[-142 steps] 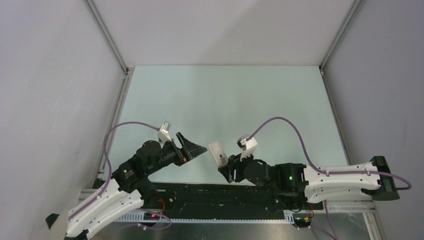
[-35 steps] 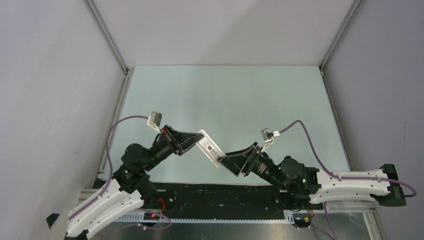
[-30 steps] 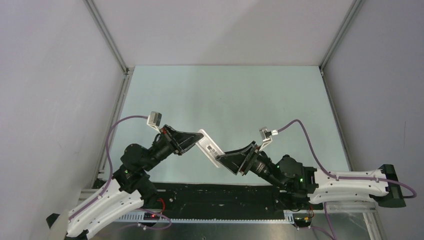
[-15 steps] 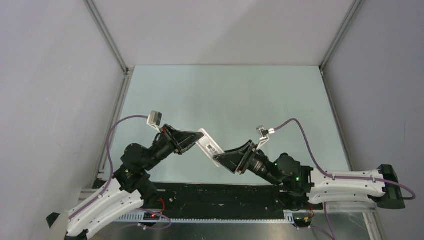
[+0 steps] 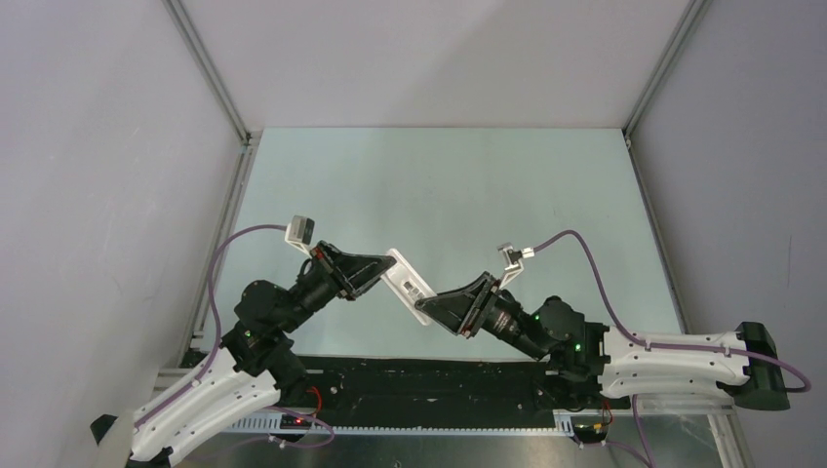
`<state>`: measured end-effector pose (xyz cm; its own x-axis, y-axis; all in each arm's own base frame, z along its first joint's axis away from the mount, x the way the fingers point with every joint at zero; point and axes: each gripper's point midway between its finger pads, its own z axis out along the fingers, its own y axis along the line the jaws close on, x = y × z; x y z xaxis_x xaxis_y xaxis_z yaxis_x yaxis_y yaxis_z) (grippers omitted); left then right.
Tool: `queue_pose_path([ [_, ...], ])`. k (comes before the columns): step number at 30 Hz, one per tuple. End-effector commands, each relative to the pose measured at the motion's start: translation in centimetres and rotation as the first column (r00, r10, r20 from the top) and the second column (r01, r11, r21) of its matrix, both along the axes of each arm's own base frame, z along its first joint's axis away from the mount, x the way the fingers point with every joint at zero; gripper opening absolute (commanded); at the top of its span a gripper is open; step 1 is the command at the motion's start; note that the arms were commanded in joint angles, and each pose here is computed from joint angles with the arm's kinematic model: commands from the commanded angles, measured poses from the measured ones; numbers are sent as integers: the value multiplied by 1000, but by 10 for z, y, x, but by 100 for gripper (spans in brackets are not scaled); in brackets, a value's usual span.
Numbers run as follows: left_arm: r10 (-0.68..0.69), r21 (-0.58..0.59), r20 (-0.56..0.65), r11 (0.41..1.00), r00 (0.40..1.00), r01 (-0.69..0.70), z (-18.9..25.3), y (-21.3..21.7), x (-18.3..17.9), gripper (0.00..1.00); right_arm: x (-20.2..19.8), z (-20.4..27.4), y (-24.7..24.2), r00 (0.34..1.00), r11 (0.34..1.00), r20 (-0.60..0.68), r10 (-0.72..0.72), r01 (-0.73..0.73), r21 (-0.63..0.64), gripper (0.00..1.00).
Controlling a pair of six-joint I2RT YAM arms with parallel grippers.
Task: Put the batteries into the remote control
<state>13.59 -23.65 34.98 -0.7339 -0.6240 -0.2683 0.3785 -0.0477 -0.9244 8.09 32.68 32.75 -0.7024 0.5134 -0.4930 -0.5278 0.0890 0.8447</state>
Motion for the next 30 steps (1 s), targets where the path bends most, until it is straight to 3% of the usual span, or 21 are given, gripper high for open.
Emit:
queue_pose_path([
  [1,-2,-24,-7,1000,1000,1,2,-1,1,6,0,12,-5,1000,999,30,-3,2,34,19],
  [3,-4,-19,-17,1000,1000,4,-2,-2,1,18,1,13,-9,999,999,36,-18,17,30,10],
  [5,-5,-19,-25,1000,1000,5,-4,-2,2,38,4,15,-14,999,999,40,-36,35,29,4],
  [7,-1,-17,-33,1000,999,1,-7,-2,3,64,5,16,-18,997,999,55,-50,49,25,0],
  [10,-3,-11,-42,1000,999,3,-10,-2,2,83,10,12,-24,993,996,81,-81,83,-20,0],
  [11,-4,-1,-51,1000,999,4,-12,-2,2,93,11,9,-27,990,993,102,-94,100,-56,0],
  [16,3,72,-91,997,996,3,-23,-3,3,100,30,7,-45,951,939,235,-199,254,-233,0],
  [21,57,222,-160,975,985,-20,-38,4,4,100,54,-7,-66,864,757,442,-243,454,-470,0],
  [25,37,272,-202,962,979,19,-43,-1,1,100,54,-7,-60,719,602,688,-94,591,-536,0],
  [26,34,277,-218,961,975,29,-45,-3,2,100,57,-11,-58,651,526,759,-12,649,-549,0],
  [27,26,278,-225,960,974,39,-44,-4,1,100,55,-3,-58,618,506,785,-27,686,-523,0],
  [30,22,273,-244,961,970,46,-43,-5,1,100,51,-2,-50,478,386,867,137,781,-491,0],
])
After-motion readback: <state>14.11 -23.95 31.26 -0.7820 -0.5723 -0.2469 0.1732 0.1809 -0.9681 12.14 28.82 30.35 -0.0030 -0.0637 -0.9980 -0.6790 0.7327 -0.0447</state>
